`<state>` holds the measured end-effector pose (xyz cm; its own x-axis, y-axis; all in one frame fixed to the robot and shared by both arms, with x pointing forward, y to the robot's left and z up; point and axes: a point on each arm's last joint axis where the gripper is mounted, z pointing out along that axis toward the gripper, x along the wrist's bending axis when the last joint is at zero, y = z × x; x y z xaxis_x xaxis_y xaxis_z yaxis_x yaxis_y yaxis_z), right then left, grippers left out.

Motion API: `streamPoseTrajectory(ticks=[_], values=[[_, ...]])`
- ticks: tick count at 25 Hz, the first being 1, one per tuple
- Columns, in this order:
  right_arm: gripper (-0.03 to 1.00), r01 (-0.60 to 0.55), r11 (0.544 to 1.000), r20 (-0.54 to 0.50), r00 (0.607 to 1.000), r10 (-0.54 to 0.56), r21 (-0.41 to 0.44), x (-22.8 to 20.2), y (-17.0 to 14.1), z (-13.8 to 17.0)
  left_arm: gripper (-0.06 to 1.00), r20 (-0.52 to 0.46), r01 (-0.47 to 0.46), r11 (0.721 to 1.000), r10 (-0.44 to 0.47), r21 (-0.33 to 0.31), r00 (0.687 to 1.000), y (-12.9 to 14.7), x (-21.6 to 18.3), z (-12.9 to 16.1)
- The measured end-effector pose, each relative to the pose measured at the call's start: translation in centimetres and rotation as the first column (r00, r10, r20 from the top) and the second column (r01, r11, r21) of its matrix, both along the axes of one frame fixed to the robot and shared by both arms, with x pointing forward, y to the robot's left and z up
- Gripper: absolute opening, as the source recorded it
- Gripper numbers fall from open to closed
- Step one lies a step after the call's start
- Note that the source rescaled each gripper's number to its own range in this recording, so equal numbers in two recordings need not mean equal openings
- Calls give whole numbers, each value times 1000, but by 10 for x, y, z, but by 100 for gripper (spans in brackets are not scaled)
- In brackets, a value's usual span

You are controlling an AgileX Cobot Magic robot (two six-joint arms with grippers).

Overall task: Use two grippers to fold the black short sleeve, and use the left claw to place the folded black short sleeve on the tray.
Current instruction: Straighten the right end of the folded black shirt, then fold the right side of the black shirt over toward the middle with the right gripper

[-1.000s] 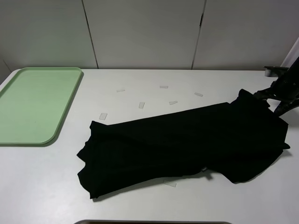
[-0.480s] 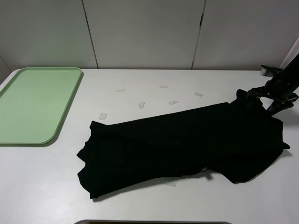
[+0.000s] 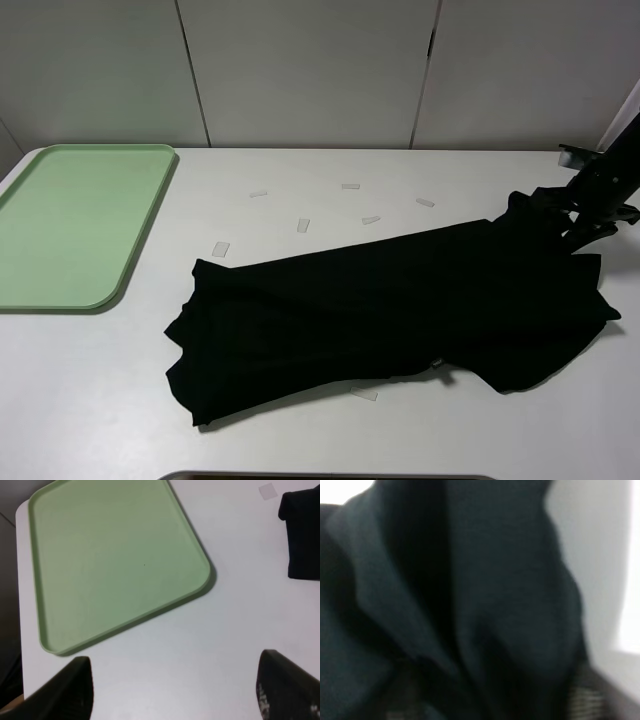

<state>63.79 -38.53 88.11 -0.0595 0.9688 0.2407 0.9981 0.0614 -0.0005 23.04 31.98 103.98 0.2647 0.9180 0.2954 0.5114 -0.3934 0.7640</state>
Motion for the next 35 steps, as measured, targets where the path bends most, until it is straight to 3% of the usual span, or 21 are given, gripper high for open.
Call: streamPoseTrajectory(ticks=[2,4,14,19,22,31,35], values=[[14,8,1000,-5,1000,-8,-13,0,-1,0,66,0,0,1000,0,0,1000,0,0,0],[2,5,999,-12,1000,-5,-32,-1,-2,-1,66,0,0,1000,0,0,1000,0,0,0],[2,137,952,16,990,-138,-273,2,-22,-3,66,0,-1,1000,1,1,1000,0,0,0],[2,265,873,92,964,-250,-409,4,-36,7,66,0,-1,1000,1,1,1000,0,0,0],[2,283,825,121,959,-257,-490,4,-41,21,66,0,-1,1000,1,1,1000,0,0,0],[2,215,825,115,977,-182,-522,6,7,56,66,0,-1,1000,1,1,1000,0,0,0],[2,186,847,54,981,-184,-498,1,36,62,66,0,-1,1000,1,1,1000,0,0,0]])
